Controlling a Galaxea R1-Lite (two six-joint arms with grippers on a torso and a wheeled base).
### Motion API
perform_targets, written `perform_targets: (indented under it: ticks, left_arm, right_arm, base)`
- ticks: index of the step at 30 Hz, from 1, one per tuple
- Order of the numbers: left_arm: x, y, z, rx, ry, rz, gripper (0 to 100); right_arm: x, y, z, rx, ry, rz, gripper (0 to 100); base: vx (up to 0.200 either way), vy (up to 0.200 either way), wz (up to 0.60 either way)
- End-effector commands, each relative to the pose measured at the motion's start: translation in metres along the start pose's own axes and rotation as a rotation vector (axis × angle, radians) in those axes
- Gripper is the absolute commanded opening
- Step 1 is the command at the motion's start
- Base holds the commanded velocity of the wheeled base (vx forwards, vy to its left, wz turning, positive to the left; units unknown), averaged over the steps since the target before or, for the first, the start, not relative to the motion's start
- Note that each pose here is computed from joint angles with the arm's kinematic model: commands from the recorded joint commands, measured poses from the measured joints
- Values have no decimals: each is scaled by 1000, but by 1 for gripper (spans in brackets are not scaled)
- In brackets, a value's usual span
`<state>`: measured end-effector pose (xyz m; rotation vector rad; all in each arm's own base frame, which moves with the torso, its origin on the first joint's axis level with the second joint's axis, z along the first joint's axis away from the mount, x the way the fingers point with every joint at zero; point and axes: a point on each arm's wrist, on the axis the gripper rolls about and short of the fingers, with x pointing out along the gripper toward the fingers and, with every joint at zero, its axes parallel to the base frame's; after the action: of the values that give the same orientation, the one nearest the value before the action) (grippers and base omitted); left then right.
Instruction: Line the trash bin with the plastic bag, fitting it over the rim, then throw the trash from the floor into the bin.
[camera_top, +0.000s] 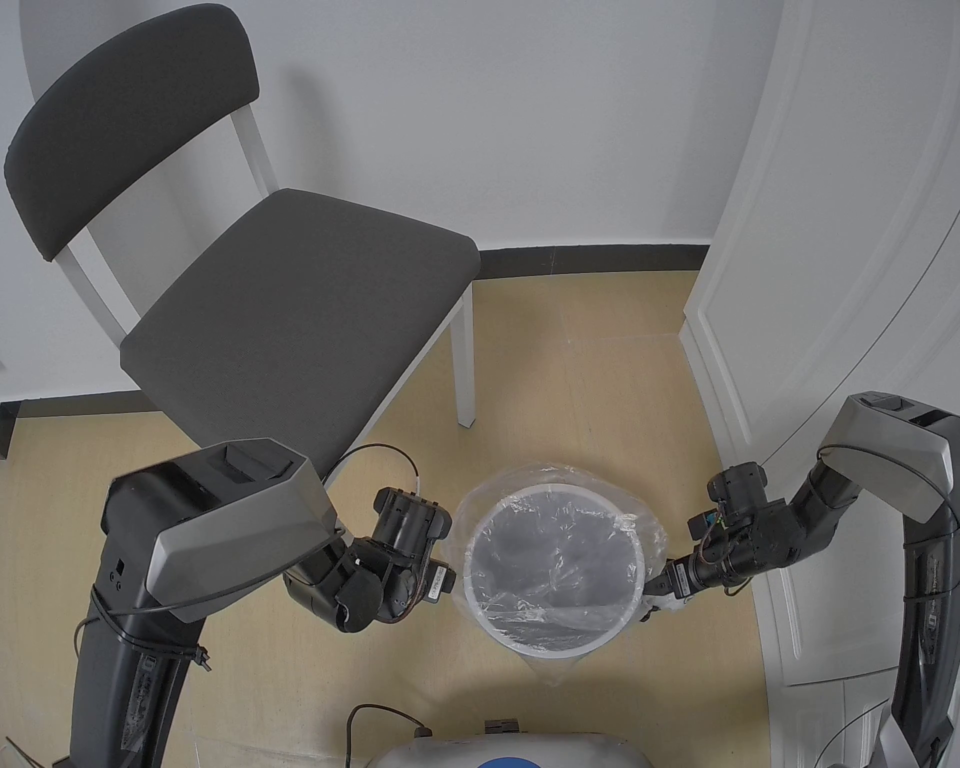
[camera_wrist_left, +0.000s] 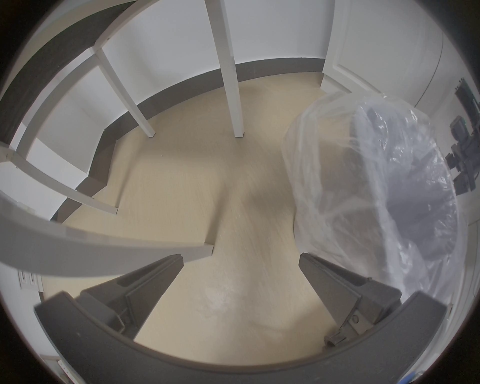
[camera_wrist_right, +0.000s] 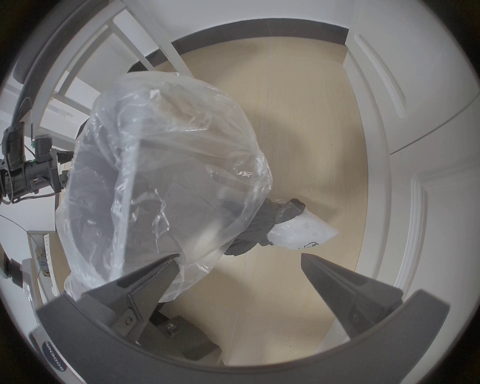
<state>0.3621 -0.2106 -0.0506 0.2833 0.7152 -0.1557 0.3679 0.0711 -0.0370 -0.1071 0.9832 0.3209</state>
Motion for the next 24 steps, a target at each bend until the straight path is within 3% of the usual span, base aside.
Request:
perform_targets:
  ticks: [1,7,18,20,24]
  left_arm:
    - [10,-1,17,-17,-35,5,100]
    - [21,0,33,-46,-90,14,100]
    - [21,8,43,-73,-110,26,100]
    - [18,8,37,-70,-92,28,100]
    - [-6,8,25,-47,-48,15,100]
  right_arm:
    - [15,3,19,-11,-19,-9,100]
    - [29,-1,32,17,-55,-64,100]
    - [29,1,52,152,-165,-57,100]
    - [19,0,43,145,-142,-58,100]
    - [0,-10,34,42,-116,-82,100]
  base:
    - [0,0,0]
    - [0,0,0]
    - [0,0,0]
    - [0,0,0]
    - [0,0,0]
